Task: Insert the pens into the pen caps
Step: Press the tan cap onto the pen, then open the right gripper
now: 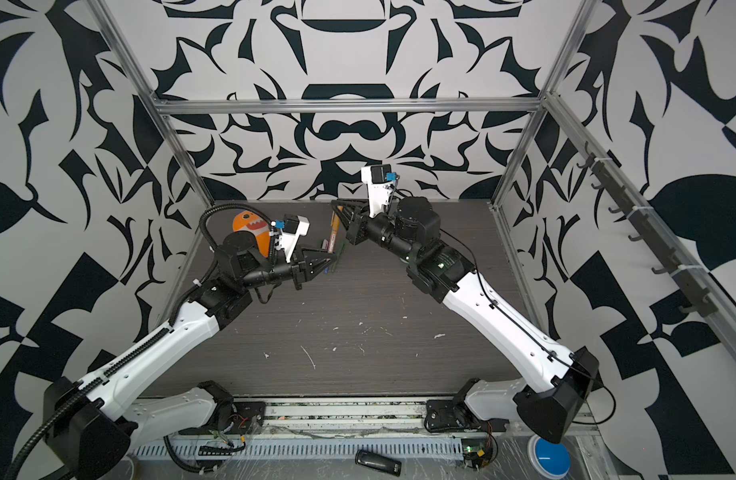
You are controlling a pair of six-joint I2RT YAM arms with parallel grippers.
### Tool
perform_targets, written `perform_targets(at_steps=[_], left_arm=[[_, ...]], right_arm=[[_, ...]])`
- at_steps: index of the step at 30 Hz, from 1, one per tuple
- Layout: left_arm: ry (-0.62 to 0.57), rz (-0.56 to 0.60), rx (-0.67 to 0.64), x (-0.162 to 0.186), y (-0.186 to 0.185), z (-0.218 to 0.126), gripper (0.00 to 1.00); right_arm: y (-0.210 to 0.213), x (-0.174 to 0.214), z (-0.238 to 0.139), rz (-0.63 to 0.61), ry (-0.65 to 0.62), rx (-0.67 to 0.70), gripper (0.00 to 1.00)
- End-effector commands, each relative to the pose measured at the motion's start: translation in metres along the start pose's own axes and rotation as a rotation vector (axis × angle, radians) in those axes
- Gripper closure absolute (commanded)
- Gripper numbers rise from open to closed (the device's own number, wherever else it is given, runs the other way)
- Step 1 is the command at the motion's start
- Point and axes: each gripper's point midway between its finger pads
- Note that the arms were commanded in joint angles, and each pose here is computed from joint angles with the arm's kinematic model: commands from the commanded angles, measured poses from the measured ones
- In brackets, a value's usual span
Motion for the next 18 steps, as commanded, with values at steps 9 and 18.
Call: perform_targets(at_steps=[9,18], left_arm=[[-0.408,0.245,-0.102,-0.161,0.004,-0.022,1.0],[-0.447,0.292,-0.12,-0.19,0.007,-0.024,1.0]], right_arm=[[-0.074,0.169,-0.012,0.14,0.507,0.145,1.0],[-0.1,0.199,-0.015,0.181,0.558,0.191,1.0]])
Point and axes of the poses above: each gripper's point midway between its finger pads, its own z axis out along the fingers, its own y axis along the line the jaws close on, x = y × z, and after that the axes turned 12 degrees about z, right-handed
